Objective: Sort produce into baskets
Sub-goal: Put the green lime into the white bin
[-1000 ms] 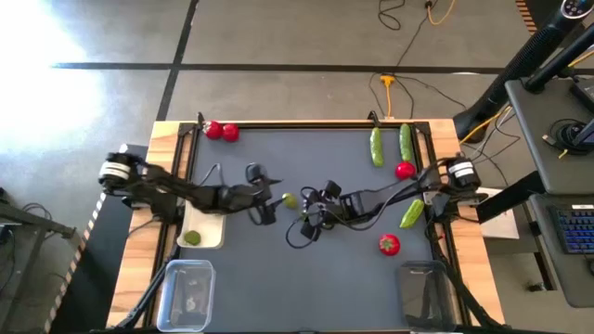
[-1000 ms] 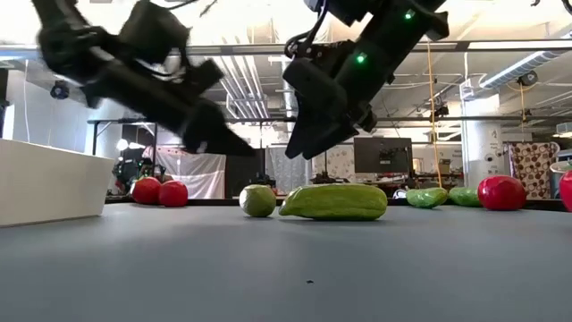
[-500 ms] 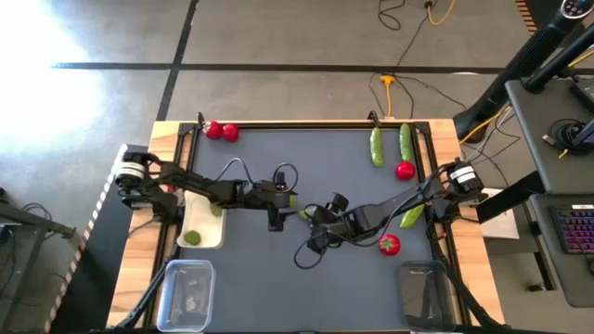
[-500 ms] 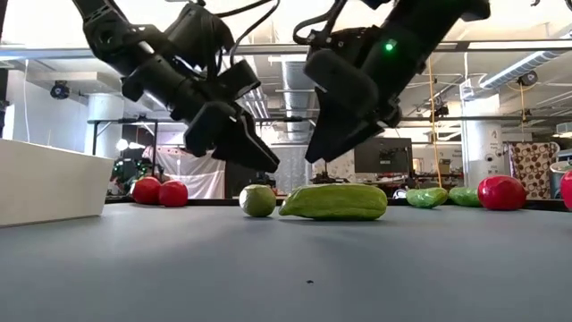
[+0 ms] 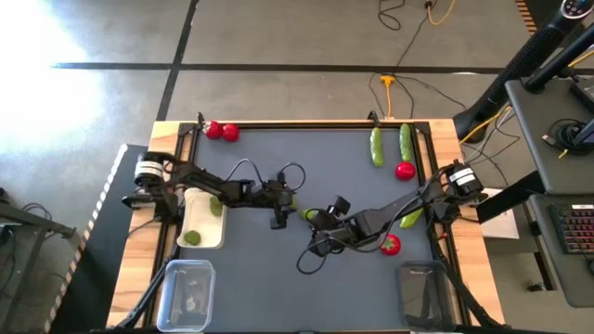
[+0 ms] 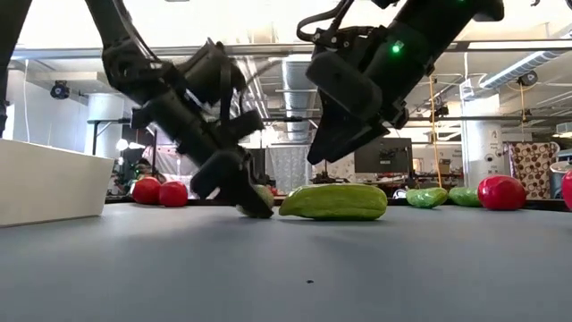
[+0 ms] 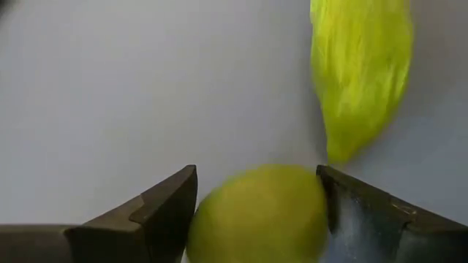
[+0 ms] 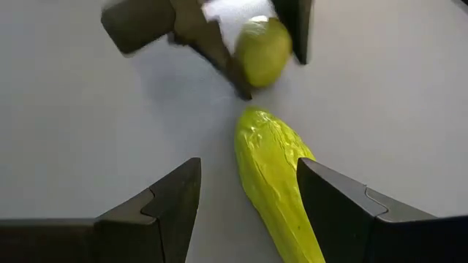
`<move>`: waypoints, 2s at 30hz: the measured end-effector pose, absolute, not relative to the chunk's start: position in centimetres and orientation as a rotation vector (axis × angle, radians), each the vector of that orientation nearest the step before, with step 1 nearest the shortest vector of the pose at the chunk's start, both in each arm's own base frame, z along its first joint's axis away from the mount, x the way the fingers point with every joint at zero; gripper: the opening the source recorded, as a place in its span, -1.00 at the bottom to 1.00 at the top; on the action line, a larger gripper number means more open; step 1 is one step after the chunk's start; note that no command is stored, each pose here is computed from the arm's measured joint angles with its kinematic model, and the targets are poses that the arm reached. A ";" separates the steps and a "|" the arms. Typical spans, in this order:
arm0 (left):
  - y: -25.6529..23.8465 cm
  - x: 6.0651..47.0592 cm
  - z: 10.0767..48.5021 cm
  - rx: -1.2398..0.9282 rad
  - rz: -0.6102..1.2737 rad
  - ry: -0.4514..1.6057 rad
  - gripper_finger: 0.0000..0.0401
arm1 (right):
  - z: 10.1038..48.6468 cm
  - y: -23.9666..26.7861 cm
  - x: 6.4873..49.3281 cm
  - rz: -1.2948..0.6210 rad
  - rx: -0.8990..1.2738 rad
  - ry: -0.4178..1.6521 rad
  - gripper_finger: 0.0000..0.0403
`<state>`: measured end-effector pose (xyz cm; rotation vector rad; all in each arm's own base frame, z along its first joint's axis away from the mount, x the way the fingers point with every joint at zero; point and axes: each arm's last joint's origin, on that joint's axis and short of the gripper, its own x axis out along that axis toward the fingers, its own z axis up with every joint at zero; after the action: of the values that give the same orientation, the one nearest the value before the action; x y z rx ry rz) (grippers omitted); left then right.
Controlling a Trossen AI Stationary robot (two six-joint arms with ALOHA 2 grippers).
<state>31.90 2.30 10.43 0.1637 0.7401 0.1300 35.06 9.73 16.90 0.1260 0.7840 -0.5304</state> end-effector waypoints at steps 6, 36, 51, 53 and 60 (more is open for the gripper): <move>2.3 32.0 9.4 0.145 0.133 0.756 0.29 | 16.7 9.7 35.0 -0.531 0.129 0.773 0.09; -3.2 27.2 15.1 0.180 0.126 0.667 -0.11 | 15.8 9.5 34.4 -0.557 0.109 0.786 0.09; -5.9 15.3 23.2 0.107 0.219 0.863 -0.05 | 15.8 9.4 34.5 -0.584 0.111 0.730 0.09; -5.4 14.0 23.5 0.044 0.256 0.929 -0.05 | 15.8 9.4 34.5 -0.590 0.107 0.725 0.09; -5.0 11.9 22.6 -0.166 0.262 1.134 -0.05 | 15.9 9.2 34.7 -0.610 0.109 0.695 0.09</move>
<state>11.93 -5.02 22.64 -0.1663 1.1335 0.2618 34.71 9.19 15.92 0.1088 0.6949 -0.6100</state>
